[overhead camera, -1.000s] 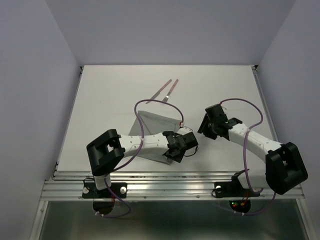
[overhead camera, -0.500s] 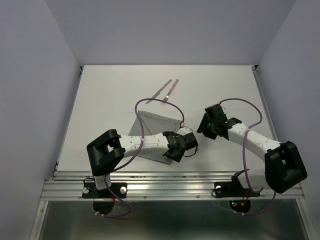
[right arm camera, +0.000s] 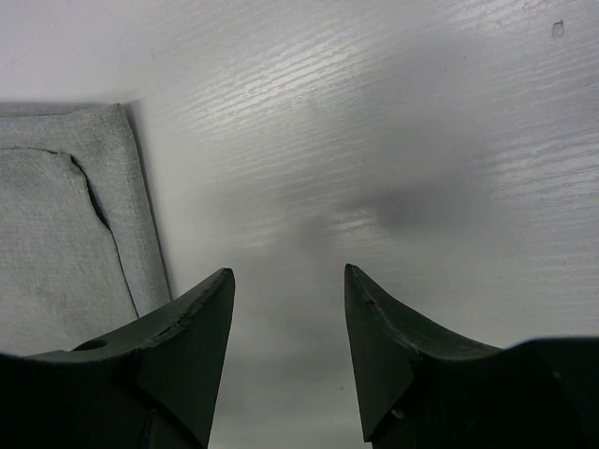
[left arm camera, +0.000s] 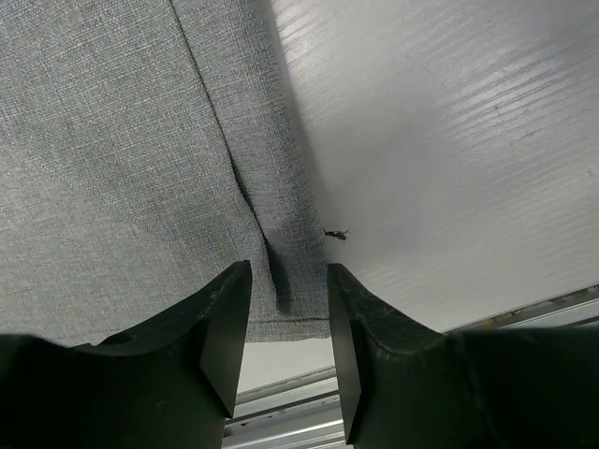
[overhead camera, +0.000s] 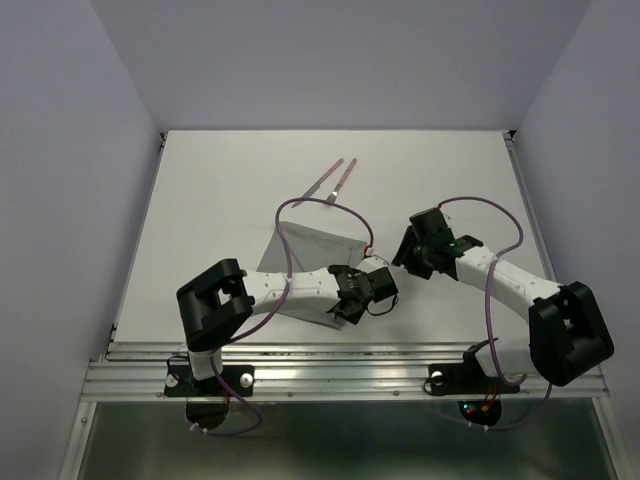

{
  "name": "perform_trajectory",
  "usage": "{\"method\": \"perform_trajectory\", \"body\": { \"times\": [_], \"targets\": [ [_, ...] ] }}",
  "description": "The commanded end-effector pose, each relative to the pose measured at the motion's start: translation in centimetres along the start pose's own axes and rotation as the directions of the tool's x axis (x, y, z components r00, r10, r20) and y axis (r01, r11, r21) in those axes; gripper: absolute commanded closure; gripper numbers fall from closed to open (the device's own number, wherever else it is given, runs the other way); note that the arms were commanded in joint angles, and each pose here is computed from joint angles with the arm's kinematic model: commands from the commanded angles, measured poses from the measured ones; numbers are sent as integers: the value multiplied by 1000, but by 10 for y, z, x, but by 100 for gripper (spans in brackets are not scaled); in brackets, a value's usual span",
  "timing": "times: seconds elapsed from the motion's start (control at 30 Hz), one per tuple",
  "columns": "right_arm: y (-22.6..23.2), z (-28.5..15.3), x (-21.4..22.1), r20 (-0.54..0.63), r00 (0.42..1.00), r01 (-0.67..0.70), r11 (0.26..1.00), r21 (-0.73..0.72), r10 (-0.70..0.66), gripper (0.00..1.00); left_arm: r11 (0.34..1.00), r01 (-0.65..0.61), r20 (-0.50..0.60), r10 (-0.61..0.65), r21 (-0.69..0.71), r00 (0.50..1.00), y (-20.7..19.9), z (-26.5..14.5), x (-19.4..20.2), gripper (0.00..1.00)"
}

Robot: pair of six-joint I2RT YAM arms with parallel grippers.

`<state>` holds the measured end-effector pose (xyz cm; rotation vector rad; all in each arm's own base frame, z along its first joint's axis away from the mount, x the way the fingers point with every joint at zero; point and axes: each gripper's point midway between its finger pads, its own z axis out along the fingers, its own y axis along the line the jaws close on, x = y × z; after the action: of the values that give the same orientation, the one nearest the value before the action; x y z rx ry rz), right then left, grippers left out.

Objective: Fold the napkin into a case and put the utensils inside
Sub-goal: Pick up the upper triangle-folded napkin from the center of the board.

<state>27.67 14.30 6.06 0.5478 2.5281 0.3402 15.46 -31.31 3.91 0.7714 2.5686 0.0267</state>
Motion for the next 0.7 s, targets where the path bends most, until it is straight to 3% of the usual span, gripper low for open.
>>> {"method": "perform_trajectory", "body": {
  "times": [0.0,0.4,0.67],
  "targets": [
    [7,-3,-8,27,1000,-13,999,-37,14,44,1000,-26,18,26,2,1000,-2,-2,0,51],
    [9,-5,-8,23,1000,-15,999,-49,16,40,997,-38,-39,35,-64,999,7,18,21,47],
    [7,-6,-5,19,1000,-17,999,-52,18,40,995,-63,-57,59,-72,997,9,27,29,54]
  ]
}}
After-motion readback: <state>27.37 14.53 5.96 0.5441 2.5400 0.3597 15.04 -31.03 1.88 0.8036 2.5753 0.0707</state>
